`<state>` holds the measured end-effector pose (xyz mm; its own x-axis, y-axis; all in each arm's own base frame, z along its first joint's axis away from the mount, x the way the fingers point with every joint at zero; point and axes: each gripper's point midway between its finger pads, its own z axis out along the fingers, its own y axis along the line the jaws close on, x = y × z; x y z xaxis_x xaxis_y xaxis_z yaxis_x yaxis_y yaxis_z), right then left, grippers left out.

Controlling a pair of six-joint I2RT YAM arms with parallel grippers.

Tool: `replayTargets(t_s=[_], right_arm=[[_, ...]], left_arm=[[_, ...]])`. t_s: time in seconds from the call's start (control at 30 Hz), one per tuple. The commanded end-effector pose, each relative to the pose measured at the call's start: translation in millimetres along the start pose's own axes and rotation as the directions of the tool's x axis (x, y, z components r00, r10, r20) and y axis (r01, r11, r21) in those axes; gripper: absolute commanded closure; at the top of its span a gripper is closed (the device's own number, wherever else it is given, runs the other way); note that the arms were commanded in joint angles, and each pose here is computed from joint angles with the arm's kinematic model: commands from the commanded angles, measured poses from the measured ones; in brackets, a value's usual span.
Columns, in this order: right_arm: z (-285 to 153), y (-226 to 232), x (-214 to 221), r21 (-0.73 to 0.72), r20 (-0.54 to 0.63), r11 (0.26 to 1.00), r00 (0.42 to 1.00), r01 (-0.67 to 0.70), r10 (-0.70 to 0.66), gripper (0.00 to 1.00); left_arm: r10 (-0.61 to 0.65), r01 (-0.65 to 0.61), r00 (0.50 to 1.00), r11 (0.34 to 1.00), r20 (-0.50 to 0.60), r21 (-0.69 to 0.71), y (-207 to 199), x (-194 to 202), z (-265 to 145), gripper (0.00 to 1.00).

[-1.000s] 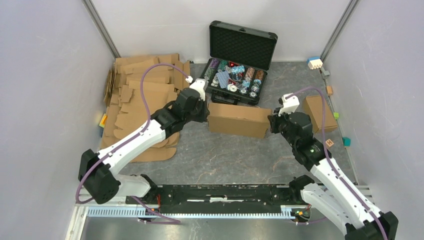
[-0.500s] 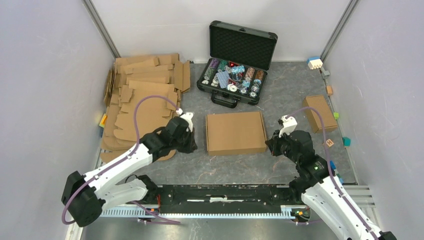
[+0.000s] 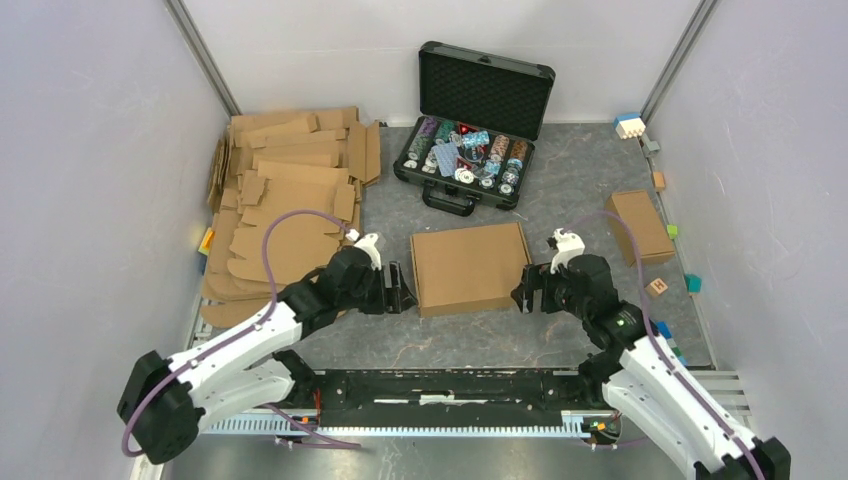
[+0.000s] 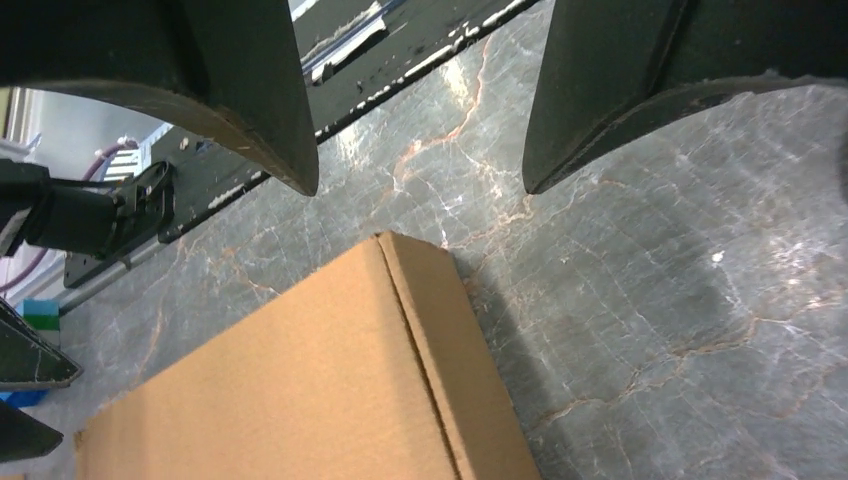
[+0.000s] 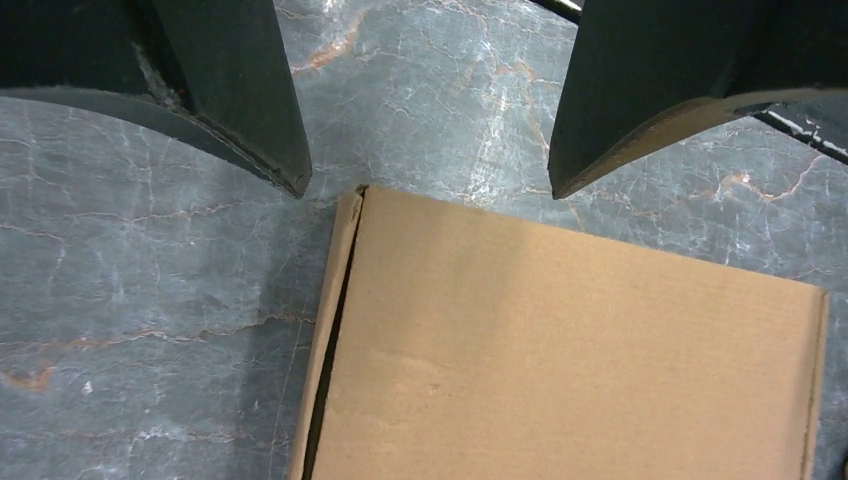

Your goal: Fold the paper box

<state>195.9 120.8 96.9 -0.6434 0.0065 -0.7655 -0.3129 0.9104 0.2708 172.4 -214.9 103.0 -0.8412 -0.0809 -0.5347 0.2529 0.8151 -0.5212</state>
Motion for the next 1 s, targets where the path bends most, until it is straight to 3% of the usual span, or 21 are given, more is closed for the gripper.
replayTargets(t_s=[0.0,0.23,0.43,0.63,0.73,0.87,0.97], right_arm=[[10,6,-41,-0.007,0.114,1.0,0.993,-0.027,0.028,0.08],[30,-24,-55,0.061,0.161,0.991,0.981,-0.117,0.106,0.1],[49,-21,-42,-0.123,0.124,0.955,0.951,-0.27,0.284,0.05],[54,-21,-30,-0.147,0.093,0.951,0.954,-0.271,0.286,0.05],[52,-22,-29,-0.142,0.095,0.957,0.959,-0.254,0.269,0.05],[48,-23,-34,-0.131,0.101,0.962,0.962,-0.239,0.253,0.05],[44,-25,-40,-0.132,0.123,0.964,0.961,-0.23,0.246,0.05]], left_arm=[[-0.113,0.104,0.988,0.99,0.108,0.091,-21,-27,20,0.17],[-0.087,0.086,0.983,0.996,0.161,0.01,-10,-44,38,0.16],[-0.105,0.107,0.985,0.994,0.136,-0.004,1,-42,58,0.19],[-0.152,0.149,0.982,0.988,0.111,0.032,11,-42,73,0.29],[-0.154,0.151,0.984,0.987,0.084,0.047,9,-40,79,0.39],[-0.179,0.175,0.982,0.982,0.057,0.072,12,-34,83,0.67],[-0.211,0.207,0.977,0.971,0.025,0.123,13,-25,82,0.77]])
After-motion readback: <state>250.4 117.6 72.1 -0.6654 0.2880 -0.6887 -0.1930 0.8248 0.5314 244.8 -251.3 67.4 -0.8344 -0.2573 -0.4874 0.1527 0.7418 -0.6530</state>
